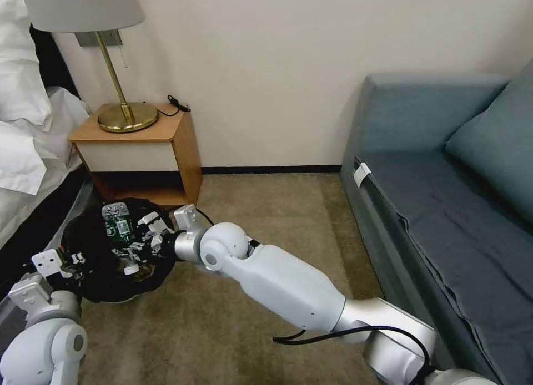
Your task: Pick up the trash bin, then pick up the garbage on the floor and place it into the trash bin.
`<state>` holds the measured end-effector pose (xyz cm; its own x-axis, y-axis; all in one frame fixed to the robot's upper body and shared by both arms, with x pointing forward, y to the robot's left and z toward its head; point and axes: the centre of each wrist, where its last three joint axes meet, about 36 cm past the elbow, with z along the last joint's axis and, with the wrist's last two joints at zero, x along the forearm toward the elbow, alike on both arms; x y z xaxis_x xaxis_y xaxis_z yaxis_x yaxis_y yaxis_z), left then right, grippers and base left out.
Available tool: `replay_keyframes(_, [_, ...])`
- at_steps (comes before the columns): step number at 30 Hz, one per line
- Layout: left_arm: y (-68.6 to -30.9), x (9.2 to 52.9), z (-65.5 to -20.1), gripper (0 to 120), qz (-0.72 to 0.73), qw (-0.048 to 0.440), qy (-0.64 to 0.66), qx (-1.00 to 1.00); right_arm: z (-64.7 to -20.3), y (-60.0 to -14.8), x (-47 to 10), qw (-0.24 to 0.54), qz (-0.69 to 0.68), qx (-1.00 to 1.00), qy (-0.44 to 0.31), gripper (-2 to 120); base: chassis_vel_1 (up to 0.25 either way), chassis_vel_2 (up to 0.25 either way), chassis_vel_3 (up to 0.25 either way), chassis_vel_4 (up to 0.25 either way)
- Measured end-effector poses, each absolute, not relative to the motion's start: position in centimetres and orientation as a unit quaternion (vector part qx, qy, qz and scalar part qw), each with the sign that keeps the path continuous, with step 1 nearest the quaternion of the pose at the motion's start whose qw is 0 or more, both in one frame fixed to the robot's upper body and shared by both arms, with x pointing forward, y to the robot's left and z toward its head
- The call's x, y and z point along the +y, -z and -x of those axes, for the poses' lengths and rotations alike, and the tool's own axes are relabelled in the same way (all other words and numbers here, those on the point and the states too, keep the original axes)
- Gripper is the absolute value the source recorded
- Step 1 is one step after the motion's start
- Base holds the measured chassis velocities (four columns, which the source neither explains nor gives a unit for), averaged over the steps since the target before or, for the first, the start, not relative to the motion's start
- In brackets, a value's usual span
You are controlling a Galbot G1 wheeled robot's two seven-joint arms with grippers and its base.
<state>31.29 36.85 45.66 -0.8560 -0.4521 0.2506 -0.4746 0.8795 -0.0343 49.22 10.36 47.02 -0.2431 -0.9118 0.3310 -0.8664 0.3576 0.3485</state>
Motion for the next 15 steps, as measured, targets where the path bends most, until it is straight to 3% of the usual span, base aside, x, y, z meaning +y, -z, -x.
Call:
replay_keyframes(2, [-45.7,36.8,-31.3,4,-0.241,0.118,-0.047,-0.962,-49.2,-46.8,10.2,0.243,-0.56,-0.791,0.042,46,0.0,0.0,0.0,0.0])
replay_keyframes(12, [-45.3,36.9,-31.4,4,-0.243,0.122,-0.047,-0.961,-49.6,-46.4,9.2,0.244,-0.551,-0.797,0.029,76,0.0,0.0,0.0,0.0])
replay_keyframes(15, [-45.3,37.1,-31.4,4,-0.245,0.121,-0.046,-0.961,-49.8,-46.7,8.6,0.241,-0.549,-0.8,0.026,91,0.0,0.0,0.0,0.0])
